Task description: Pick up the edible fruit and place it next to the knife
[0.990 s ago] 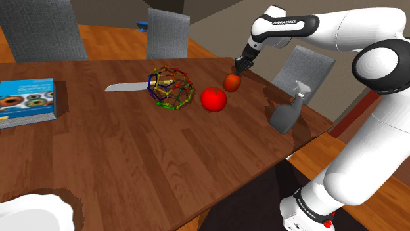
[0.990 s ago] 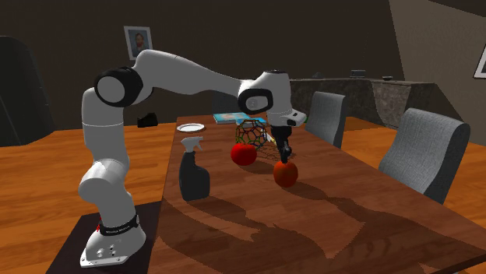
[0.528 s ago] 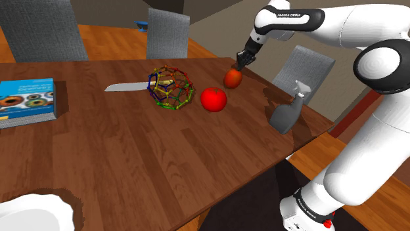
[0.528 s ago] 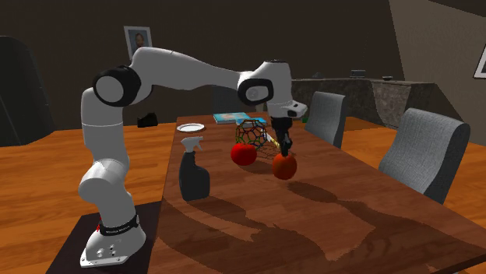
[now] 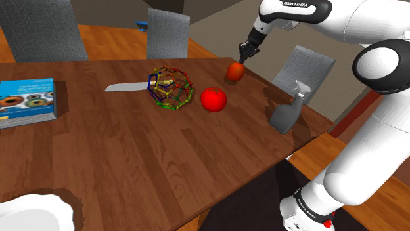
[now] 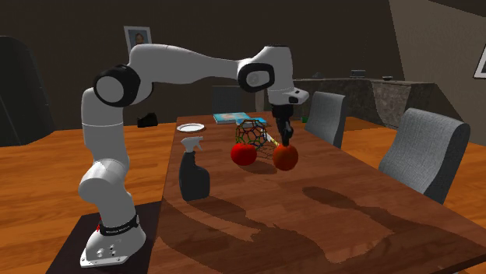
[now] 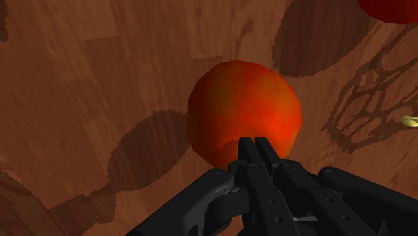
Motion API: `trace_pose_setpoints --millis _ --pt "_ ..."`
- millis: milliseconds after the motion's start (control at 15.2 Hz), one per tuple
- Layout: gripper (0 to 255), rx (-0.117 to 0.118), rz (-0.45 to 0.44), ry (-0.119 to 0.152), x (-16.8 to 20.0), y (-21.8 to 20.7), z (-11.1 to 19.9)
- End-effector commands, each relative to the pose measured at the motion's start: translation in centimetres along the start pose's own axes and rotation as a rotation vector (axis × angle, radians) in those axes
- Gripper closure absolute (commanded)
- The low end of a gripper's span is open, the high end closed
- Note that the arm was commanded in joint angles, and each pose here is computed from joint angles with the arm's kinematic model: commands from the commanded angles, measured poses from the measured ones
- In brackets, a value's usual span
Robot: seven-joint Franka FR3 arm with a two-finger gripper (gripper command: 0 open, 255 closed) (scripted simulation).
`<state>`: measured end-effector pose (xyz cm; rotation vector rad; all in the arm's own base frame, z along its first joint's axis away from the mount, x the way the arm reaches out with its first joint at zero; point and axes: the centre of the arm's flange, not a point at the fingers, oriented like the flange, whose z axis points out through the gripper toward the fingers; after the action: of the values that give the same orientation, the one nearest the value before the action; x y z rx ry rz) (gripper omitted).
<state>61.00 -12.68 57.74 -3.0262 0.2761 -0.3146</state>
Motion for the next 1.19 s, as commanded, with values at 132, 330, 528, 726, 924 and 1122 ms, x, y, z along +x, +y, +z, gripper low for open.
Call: trace_pose_setpoints --millis 132,330,528,726,924,1122 --pt "255 0.000 0.000 0.000 0.4 -0.2 -2.0" --pt "255 0.000 0.000 0.000 0.7 -0.3 -3.6" --pt "255 0.000 0.000 0.000 1.0 -0.5 -5.1" --pt "255 0.000 0.000 0.000 1.4 -0.7 -6.7" --pt "255 0.000 0.000 0.000 1.7 -0.8 -8.2" --pt "255 0.000 0.000 0.000 2.0 -1.0 -9.8"
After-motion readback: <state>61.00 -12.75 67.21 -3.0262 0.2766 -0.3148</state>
